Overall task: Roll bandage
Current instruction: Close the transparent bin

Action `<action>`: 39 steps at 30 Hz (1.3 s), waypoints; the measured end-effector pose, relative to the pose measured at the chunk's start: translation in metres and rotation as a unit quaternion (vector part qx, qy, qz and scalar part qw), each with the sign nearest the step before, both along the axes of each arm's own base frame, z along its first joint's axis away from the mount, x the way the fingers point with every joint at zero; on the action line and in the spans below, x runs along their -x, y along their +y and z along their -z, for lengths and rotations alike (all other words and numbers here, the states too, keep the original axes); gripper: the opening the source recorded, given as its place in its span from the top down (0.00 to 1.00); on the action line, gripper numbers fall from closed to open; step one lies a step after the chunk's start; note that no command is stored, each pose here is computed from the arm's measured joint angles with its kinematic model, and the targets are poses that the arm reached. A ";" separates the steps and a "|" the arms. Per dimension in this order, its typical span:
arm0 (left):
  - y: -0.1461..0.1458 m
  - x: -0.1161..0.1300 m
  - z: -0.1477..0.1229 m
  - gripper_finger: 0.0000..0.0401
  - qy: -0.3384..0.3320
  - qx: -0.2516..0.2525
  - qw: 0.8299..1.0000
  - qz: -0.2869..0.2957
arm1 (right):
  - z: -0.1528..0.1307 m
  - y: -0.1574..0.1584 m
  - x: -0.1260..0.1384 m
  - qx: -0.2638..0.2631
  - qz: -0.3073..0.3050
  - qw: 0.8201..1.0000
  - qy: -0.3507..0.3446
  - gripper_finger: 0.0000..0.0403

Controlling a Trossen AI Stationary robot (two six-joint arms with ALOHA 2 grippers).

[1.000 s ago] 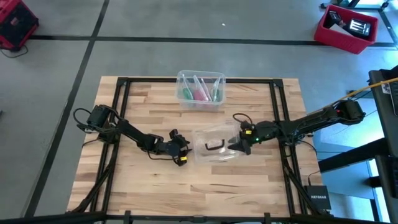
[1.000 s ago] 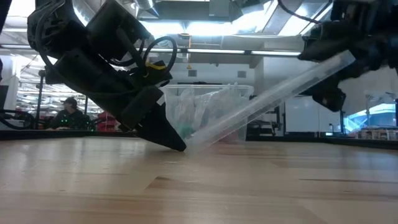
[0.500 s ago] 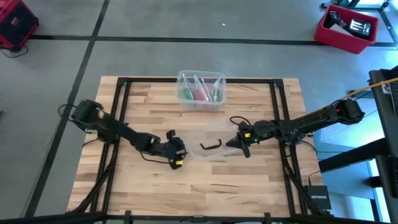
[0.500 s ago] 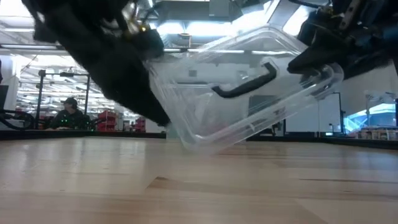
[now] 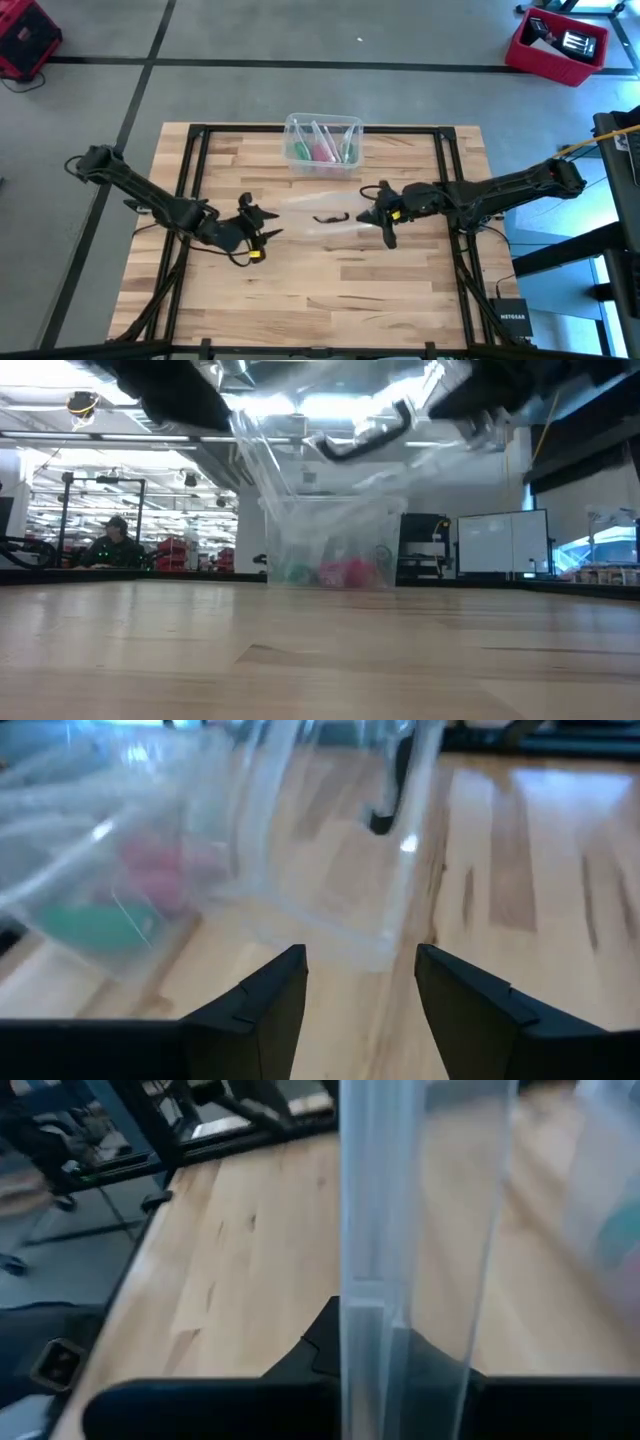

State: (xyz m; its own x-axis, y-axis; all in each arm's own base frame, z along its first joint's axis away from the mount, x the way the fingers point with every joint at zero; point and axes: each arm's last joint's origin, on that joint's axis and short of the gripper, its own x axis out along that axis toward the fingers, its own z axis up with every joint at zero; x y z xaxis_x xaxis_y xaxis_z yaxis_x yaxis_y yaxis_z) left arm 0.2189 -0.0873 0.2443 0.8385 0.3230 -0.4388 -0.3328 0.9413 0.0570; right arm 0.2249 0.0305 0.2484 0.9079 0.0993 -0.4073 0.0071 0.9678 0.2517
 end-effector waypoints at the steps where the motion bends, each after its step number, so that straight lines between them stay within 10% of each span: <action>1: 0.001 0.003 -0.004 0.55 -0.008 -0.004 1.000 0.002 | -0.008 0.000 -0.002 0.017 0.001 1.000 -0.005 0.96; 13: 0.014 0.025 -0.038 0.55 -0.074 -0.011 0.997 0.012 | -0.095 -0.008 -0.006 0.268 0.052 0.960 -0.065 0.96; 24: 0.013 -0.020 -0.050 0.55 -0.150 -0.190 0.970 0.032 | -0.104 -0.013 -0.018 0.403 0.148 0.902 -0.055 0.96; 31: 0.036 -0.050 -0.059 0.55 -0.330 -0.110 0.937 -0.023 | -0.119 -0.011 -0.033 0.471 0.162 0.856 -0.137 0.95; 39: 0.080 -0.059 -0.073 0.55 -0.521 0.035 0.852 0.042 | -0.132 -0.007 -0.036 0.513 0.128 0.819 -0.220 0.96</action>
